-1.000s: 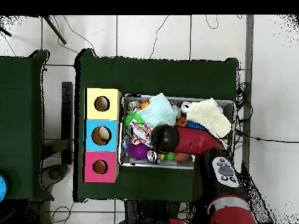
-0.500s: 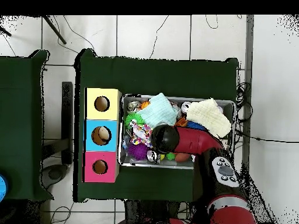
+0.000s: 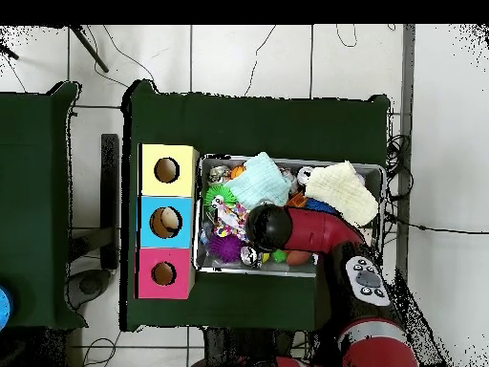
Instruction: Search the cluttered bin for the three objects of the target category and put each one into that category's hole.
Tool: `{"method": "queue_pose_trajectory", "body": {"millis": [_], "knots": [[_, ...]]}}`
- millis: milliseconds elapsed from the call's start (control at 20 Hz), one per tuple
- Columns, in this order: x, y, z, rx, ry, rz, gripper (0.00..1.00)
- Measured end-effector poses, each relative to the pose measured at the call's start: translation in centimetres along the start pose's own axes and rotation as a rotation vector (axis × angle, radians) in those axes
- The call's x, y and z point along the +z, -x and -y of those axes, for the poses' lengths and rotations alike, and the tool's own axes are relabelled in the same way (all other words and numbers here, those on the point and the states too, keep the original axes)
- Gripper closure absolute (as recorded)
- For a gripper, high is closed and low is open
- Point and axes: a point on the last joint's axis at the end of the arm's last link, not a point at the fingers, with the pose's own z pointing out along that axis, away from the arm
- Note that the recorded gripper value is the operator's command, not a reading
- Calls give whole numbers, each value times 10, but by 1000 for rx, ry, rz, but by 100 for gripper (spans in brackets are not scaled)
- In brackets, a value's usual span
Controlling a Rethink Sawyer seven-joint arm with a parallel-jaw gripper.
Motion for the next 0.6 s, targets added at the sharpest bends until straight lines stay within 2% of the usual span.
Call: {"method": "queue_pose_trajectory", "body": {"millis": [50,600], "knots": [[0,0,0,0,0,0,0],[1,1,0,0,0,1,0]]}}
